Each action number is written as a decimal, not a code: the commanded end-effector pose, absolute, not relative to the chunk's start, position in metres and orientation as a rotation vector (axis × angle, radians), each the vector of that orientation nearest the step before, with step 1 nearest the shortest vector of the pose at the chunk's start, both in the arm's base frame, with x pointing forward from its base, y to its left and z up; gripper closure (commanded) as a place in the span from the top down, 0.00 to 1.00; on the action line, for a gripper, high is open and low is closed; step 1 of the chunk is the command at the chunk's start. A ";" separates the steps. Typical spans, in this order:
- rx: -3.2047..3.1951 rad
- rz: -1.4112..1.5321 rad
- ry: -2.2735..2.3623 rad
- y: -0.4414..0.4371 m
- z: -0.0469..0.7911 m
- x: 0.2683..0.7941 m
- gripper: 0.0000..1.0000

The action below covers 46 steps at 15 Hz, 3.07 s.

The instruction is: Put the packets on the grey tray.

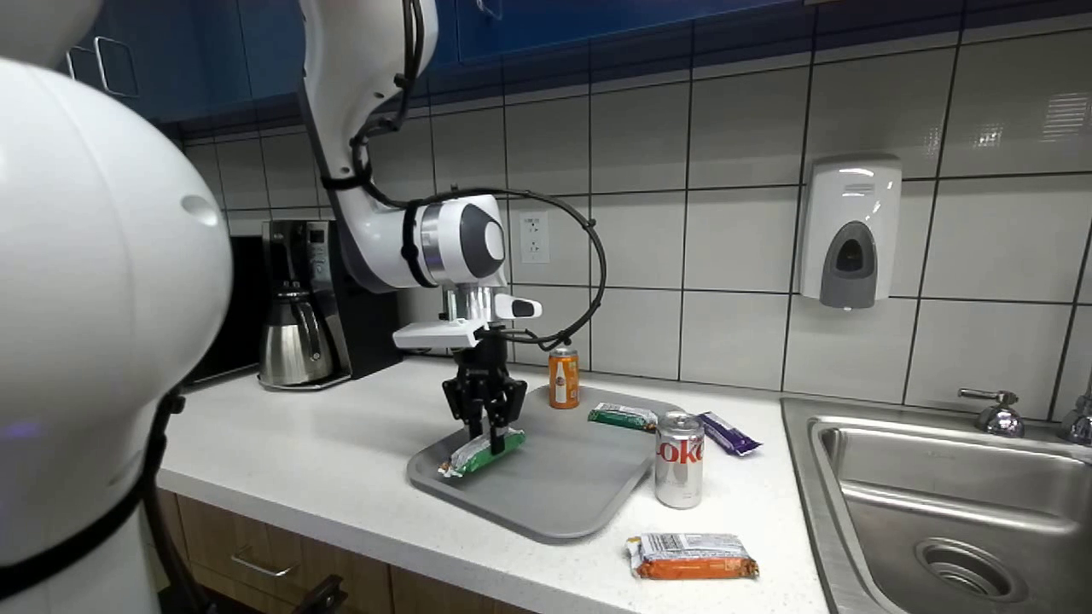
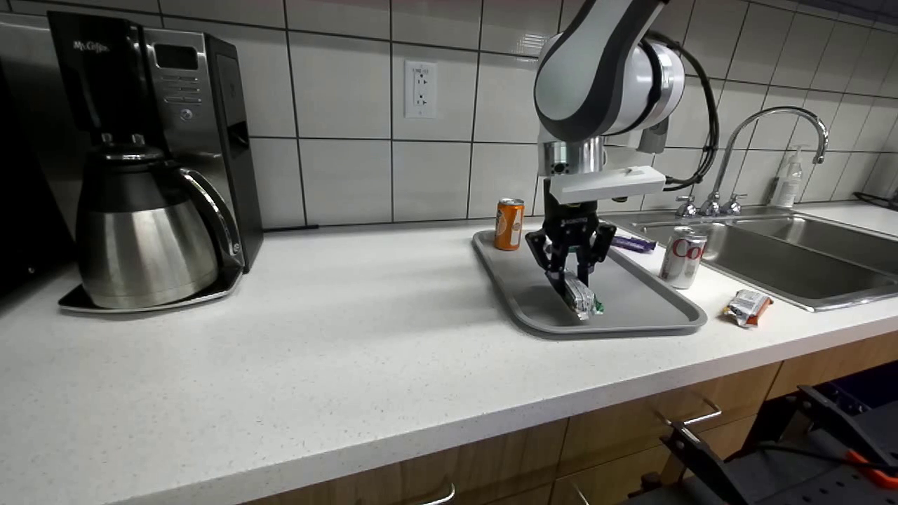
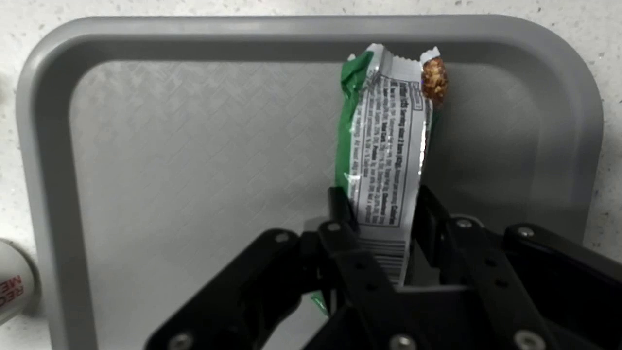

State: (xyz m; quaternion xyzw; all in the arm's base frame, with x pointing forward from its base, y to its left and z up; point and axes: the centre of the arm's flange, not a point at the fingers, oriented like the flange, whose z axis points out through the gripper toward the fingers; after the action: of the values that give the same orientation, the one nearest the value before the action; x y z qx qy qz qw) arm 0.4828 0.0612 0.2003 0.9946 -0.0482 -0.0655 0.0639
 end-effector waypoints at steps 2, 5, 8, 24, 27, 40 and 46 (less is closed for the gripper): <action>2.984 -0.173 -0.170 0.060 0.197 0.483 0.23; 2.997 -0.181 -0.177 0.061 0.208 0.482 0.69; 3.025 -0.174 -0.156 0.063 0.234 0.479 0.92; 3.092 -0.066 -0.385 0.044 0.354 0.411 1.00; 3.070 -0.043 -0.500 0.041 0.362 0.380 1.00; 2.958 -0.013 -0.884 -0.061 0.378 0.333 1.00; 2.874 -0.002 -1.067 -0.128 0.364 0.333 1.00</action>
State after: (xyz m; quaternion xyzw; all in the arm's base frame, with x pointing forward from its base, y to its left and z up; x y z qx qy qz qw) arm 0.3368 -0.0989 0.3697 0.9429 -0.3318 -0.0084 0.0294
